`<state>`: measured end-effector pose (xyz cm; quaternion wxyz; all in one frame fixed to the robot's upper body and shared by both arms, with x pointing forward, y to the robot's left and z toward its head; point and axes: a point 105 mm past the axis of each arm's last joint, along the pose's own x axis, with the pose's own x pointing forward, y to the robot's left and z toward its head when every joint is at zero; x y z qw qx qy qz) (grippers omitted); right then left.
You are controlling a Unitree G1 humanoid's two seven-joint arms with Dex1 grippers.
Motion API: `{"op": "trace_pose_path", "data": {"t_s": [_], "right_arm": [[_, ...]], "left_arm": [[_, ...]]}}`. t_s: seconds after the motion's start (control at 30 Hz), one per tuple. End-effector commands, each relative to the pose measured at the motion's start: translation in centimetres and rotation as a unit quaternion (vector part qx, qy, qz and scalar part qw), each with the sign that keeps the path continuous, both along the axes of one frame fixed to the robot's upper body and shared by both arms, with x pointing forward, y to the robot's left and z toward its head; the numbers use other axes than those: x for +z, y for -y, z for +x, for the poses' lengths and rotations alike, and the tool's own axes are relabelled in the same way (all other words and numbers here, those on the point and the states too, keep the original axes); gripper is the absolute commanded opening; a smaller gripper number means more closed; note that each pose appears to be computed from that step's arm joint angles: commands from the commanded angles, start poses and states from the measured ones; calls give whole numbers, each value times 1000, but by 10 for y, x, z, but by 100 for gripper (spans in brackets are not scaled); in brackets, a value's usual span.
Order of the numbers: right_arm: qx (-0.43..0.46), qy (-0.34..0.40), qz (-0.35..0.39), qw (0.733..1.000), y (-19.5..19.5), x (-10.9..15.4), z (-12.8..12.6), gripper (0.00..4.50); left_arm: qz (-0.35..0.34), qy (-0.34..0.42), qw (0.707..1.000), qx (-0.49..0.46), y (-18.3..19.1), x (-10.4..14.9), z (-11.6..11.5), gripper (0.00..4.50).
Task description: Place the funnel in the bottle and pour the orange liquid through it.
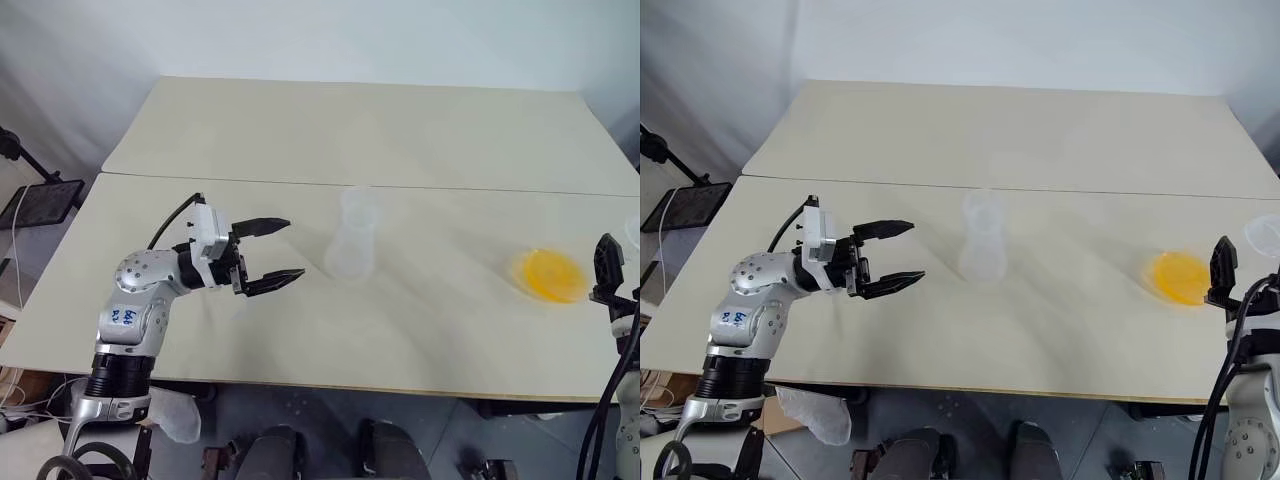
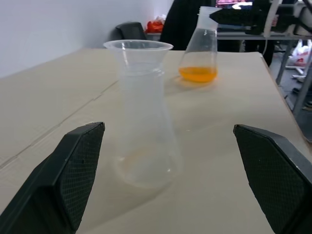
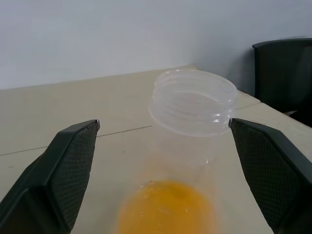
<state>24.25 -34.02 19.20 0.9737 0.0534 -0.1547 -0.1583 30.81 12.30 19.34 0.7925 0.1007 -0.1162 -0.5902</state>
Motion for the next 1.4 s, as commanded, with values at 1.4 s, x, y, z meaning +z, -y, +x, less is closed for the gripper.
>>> {"op": "trace_pose_path", "data": {"t_s": [1.4], "right_arm": [[46,29,17,998,-27,11,-6,447]], "left_arm": [[-13,9,1000,-19,8,8,-13,450]]}}
